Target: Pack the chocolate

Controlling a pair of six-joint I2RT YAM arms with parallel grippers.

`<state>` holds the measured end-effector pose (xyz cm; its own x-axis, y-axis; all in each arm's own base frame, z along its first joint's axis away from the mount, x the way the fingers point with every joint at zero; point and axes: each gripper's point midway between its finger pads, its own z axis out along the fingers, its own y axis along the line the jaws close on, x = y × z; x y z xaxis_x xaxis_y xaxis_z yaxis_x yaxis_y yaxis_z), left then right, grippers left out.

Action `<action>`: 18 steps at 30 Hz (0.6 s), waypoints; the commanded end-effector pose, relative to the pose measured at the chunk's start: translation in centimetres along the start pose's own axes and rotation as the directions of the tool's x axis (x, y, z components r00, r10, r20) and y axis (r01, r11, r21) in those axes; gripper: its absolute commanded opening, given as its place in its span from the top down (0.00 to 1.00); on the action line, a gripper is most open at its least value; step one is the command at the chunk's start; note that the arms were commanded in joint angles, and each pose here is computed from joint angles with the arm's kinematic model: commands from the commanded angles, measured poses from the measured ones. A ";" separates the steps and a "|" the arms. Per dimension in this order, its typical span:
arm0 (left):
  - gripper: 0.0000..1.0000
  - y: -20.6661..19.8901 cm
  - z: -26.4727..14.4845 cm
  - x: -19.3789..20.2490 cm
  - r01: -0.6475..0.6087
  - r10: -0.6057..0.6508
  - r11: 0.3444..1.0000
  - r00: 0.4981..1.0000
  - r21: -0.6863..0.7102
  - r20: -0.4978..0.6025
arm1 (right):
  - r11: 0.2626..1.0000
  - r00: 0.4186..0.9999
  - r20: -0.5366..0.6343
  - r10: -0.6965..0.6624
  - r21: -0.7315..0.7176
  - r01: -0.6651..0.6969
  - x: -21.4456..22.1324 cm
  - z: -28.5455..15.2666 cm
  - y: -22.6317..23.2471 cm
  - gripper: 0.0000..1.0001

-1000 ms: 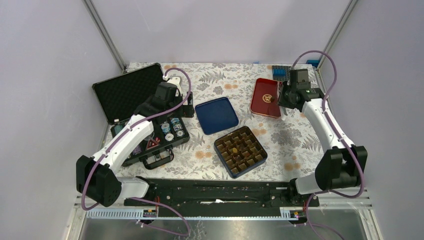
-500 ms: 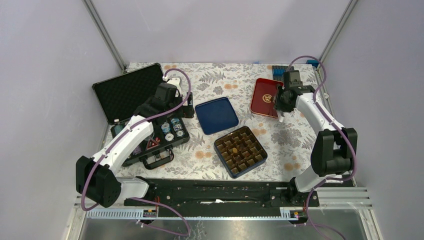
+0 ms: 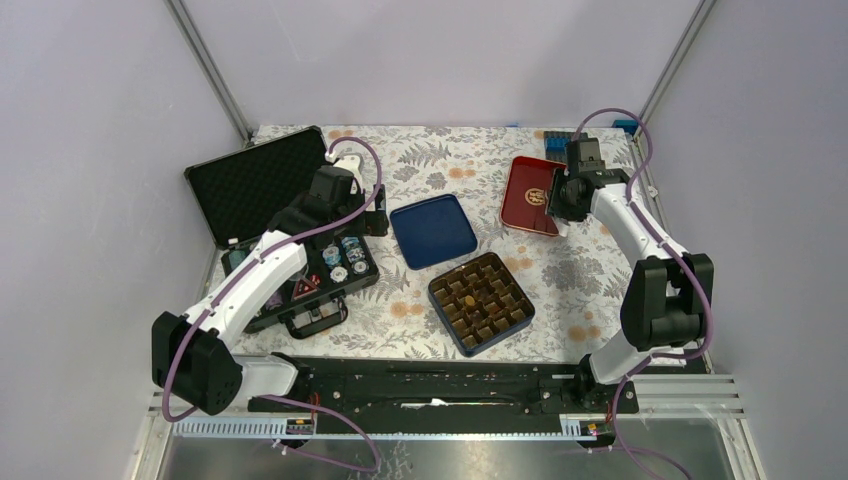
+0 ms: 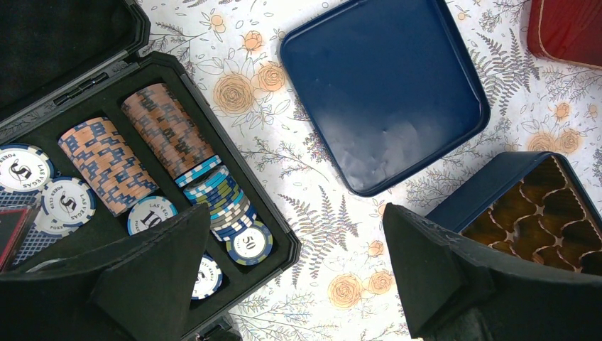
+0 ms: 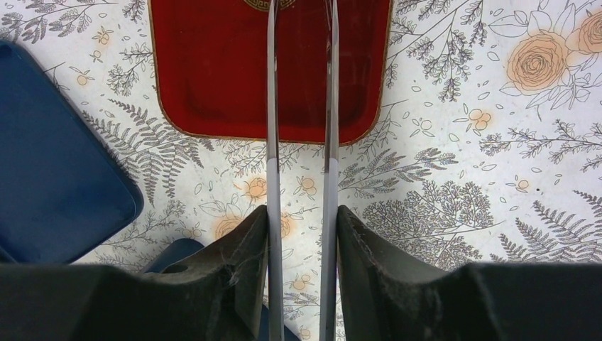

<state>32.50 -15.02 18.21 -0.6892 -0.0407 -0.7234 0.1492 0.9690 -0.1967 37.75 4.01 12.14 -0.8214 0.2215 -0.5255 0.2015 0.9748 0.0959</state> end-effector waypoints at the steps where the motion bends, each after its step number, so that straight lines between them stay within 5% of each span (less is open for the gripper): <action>1: 0.01 -0.4 -0.3 -1.6 0.003 -0.004 1.000 0.998 0.020 0.059 | 1.000 0.998 0.059 -0.005 -0.022 0.006 -2.2 0.0 1.0 0.57; 18: 0.01 -0.4 -0.4 -1.7 -0.003 0.002 1.000 0.998 0.019 0.065 | 0.998 0.997 0.034 -0.063 0.023 0.062 -2.2 1.8 1.7 0.59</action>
<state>32.50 -15.02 18.20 -0.6894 -0.0402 -0.7233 0.1494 0.9691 -0.1963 39.12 4.34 10.03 -0.8429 0.2101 -0.4954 0.1984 0.9771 0.0768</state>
